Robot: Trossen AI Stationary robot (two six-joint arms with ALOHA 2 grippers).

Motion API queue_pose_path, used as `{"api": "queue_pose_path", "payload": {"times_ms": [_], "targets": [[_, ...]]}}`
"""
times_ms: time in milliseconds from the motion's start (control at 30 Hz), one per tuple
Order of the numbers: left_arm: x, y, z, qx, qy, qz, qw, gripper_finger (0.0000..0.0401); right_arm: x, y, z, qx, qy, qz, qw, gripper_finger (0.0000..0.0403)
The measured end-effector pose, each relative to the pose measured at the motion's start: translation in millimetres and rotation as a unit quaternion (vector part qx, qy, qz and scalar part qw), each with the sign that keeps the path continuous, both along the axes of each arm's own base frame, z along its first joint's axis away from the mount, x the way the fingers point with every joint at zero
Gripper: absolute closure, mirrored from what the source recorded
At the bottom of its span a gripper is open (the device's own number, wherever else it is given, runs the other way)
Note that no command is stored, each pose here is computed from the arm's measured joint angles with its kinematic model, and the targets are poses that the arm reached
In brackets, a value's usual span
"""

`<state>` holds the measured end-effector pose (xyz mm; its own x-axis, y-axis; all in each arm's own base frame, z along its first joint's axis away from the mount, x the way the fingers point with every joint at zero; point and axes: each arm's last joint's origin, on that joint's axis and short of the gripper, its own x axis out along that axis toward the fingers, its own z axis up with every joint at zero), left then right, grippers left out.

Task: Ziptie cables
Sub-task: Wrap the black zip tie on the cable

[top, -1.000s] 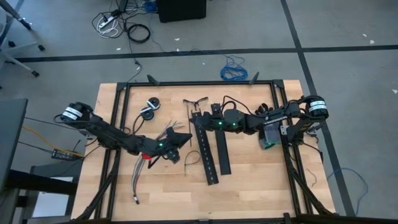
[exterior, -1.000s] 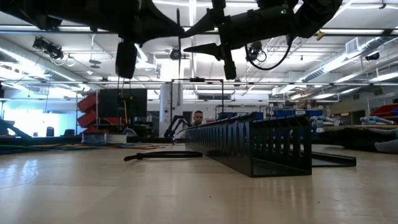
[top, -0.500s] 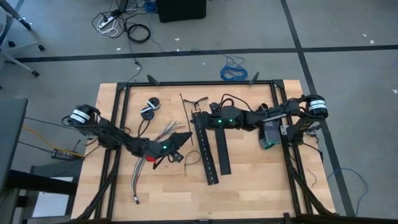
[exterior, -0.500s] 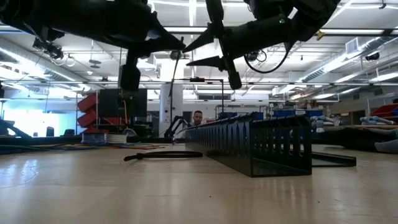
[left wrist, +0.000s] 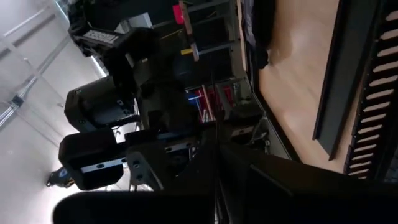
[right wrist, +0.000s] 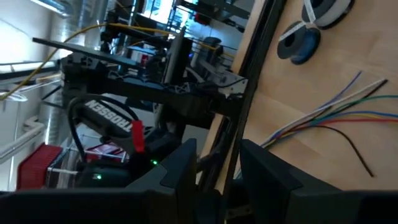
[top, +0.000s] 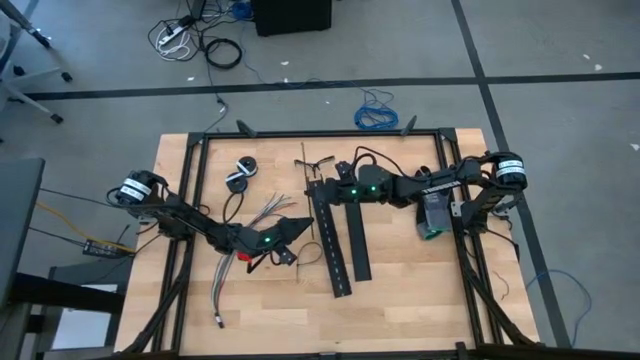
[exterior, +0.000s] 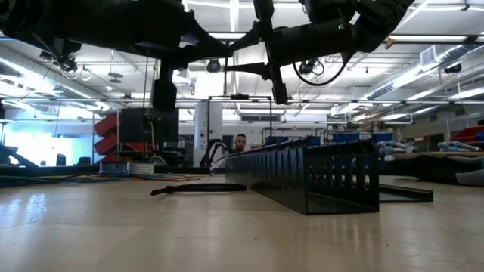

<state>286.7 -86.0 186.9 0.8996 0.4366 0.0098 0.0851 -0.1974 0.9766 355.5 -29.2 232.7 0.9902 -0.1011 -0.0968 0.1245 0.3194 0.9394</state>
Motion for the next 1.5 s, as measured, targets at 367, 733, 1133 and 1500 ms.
{"api": "queue_pose_path", "payload": {"times_ms": [367,733,1133,1500], "targets": [[10.0,-4.2,10.8,-0.109,-0.052,-0.005,0.993,0.0401,0.1,-2.6,4.0,-0.062,-0.014,0.000,0.998,0.0288],[9.4,-6.2,6.9,-0.214,-0.085,-0.006,0.973,0.0401,-0.8,-12.3,8.3,-0.126,-0.028,-0.005,0.992,0.0289],[9.4,-6.2,6.9,-0.343,-0.147,-0.004,0.928,0.0401,-1.7,-18.5,14.9,-0.209,-0.050,-0.013,0.977,0.0289],[9.5,-6.4,5.8,-0.431,-0.183,-0.005,0.884,0.0401,-1.9,-18.2,17.3,-0.274,-0.055,-0.011,0.960,0.0289]]}}
